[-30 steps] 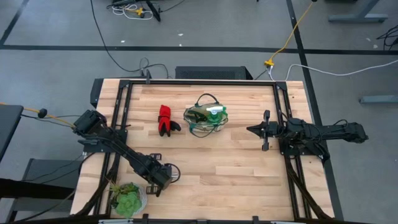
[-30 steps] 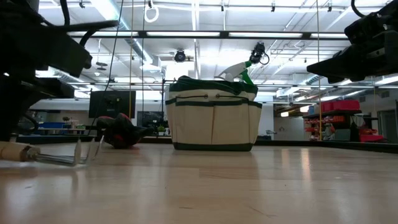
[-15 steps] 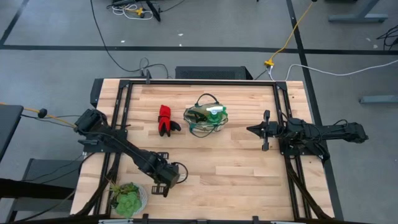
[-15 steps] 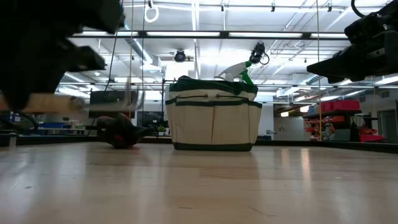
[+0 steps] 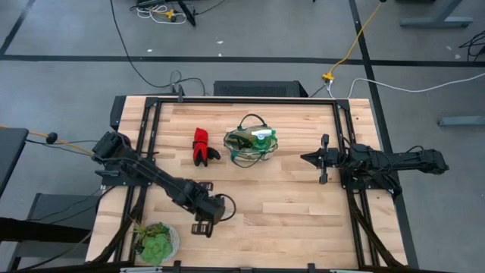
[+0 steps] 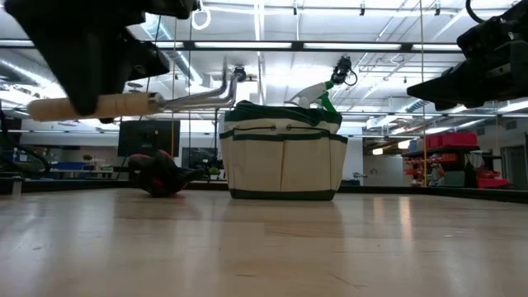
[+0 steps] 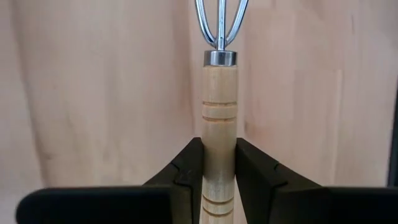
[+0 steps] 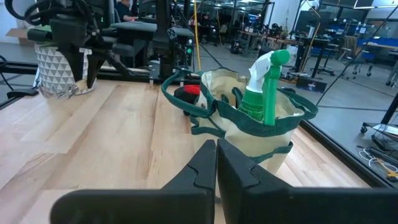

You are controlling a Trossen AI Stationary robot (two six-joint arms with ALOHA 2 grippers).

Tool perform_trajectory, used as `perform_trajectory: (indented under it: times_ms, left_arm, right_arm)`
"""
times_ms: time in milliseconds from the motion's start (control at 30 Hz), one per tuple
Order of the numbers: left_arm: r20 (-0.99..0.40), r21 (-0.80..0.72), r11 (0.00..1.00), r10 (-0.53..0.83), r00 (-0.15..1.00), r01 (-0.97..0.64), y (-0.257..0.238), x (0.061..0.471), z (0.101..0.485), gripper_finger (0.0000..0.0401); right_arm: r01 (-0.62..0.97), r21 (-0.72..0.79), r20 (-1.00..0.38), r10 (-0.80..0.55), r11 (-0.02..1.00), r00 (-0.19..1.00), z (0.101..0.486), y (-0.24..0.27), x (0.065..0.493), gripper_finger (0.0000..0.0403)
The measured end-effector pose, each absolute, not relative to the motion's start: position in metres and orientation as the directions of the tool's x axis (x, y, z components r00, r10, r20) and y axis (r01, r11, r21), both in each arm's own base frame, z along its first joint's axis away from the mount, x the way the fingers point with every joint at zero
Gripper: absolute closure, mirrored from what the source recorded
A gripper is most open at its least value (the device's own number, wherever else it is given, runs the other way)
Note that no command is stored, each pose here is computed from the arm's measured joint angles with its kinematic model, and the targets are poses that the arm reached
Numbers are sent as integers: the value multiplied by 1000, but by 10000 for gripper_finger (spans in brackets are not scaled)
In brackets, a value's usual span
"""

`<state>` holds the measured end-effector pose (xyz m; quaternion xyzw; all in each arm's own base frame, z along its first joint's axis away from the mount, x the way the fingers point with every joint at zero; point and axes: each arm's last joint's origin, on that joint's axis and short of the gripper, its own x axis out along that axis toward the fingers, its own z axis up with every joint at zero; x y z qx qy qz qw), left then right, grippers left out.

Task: Pick & Place Garden tools in Gardening bag
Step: Put the brown hand rake into the gardening bag

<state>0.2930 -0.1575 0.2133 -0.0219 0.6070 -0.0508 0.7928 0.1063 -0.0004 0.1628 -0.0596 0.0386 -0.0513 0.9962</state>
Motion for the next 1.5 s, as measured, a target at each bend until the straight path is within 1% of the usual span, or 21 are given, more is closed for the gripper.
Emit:
perform_trajectory:
  times_ms: [133, 267, 467, 667, 900, 1100, 1300, 1500]
  left_arm:
    - [-953, -45, 997, -60, 296, 58, -149, 300, 217, 323]
    - [-949, -26, 997, -48, 313, 72, -132, 310, 222, 323]
    - [-956, -3, 996, -28, 292, 86, -102, 322, 235, 323]
    - [-955, 24, 996, -4, 298, 89, -75, 332, 255, 323]
    - [-930, 52, 993, 10, 367, 105, -48, 344, 281, 323]
    - [-916, 75, 993, 33, 399, 89, -27, 349, 297, 323]
    - [-894, 108, 989, 52, 445, 101, -8, 354, 304, 323]
    - [-863, 106, 992, 55, 503, 73, 21, 359, 307, 323]
  right_arm:
    - [98, -123, -71, -107, 988, 992, 163, 0, 106, 387]
    - [98, -123, -71, -107, 988, 992, 163, 0, 106, 387]
    - [98, -123, -71, -107, 988, 992, 163, 0, 106, 387]
    - [98, -123, -71, -107, 988, 992, 163, 0, 106, 387]
    - [98, -123, -71, -107, 988, 992, 163, 0, 106, 387]
    - [98, -123, -71, -107, 988, 992, 163, 0, 106, 387]
    - [98, -123, -71, -107, 988, 992, 163, 0, 106, 387]
    - [98, -123, -71, -107, 988, 992, 163, 0, 106, 387]
